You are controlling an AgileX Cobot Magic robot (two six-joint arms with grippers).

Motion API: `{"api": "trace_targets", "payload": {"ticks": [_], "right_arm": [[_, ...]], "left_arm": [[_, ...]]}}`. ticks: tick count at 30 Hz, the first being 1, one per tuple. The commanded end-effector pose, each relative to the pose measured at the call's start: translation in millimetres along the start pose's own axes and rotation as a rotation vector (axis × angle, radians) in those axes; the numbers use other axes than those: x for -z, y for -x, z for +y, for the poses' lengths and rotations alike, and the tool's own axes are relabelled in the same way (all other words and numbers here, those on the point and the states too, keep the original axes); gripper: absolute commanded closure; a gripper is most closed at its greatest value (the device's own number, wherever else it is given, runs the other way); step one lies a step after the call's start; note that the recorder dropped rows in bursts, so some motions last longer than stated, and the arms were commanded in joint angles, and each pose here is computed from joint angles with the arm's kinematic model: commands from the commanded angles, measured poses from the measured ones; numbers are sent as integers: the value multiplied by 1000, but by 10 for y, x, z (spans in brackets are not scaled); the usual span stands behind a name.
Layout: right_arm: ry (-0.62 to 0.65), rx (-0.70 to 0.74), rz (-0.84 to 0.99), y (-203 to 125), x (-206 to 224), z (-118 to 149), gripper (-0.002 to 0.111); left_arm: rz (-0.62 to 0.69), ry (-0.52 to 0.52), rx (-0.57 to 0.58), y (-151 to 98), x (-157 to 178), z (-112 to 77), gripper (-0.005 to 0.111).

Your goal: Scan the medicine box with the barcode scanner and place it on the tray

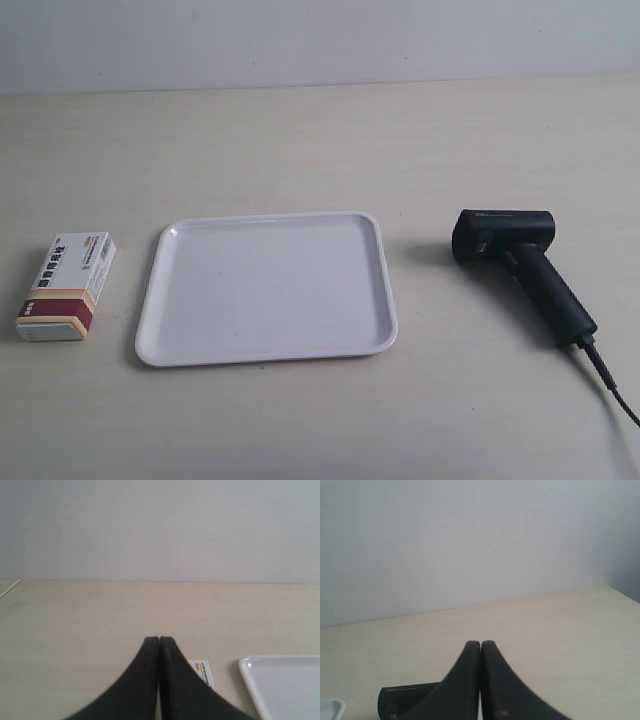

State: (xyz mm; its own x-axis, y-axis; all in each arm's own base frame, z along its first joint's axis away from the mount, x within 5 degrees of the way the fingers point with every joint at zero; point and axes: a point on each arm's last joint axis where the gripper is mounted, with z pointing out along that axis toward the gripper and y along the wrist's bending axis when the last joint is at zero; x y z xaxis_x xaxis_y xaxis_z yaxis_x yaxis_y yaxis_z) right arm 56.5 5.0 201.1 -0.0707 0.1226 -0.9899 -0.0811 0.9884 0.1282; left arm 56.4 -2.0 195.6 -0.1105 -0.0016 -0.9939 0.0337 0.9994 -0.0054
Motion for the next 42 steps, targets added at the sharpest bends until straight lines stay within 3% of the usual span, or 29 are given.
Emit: {"api": "trace_targets", "payload": {"ticks": [1,10,13,16,20,24,29,35,37,39,42], "right_arm": [[-3,8,-15,1,3,-3,108],[-3,8,-15,1,3,-3,108],[-3,8,-20,5,3,-2,108],[9,-39,-72,53,5,7,108],[39,-205,-187,158,19,18,108],[50,-247,-233,202,29,19,108],[50,-218,-255,484,-32,54,108],[-4,-197,-16,466,-382,55,108],[-19,-197,44,404,-498,45,108],[-32,-195,90,346,-611,36,108],[-41,-188,128,280,-741,26,108]], "left_arm": [[-13,1,10,7,5,0,104],[-13,1,10,7,5,0,104],[-24,-4,88,18,5,-4,104],[-78,-20,282,68,7,-9,104],[-288,-38,372,254,42,14,104],[-496,-1,282,446,69,58,107],[-167,132,241,412,-367,137,107],[412,63,77,203,-1156,58,107],[540,40,73,108,-1351,16,104],[642,-8,25,-18,-1554,-74,94],[711,-70,-53,-200,-1777,-210,67]]}}
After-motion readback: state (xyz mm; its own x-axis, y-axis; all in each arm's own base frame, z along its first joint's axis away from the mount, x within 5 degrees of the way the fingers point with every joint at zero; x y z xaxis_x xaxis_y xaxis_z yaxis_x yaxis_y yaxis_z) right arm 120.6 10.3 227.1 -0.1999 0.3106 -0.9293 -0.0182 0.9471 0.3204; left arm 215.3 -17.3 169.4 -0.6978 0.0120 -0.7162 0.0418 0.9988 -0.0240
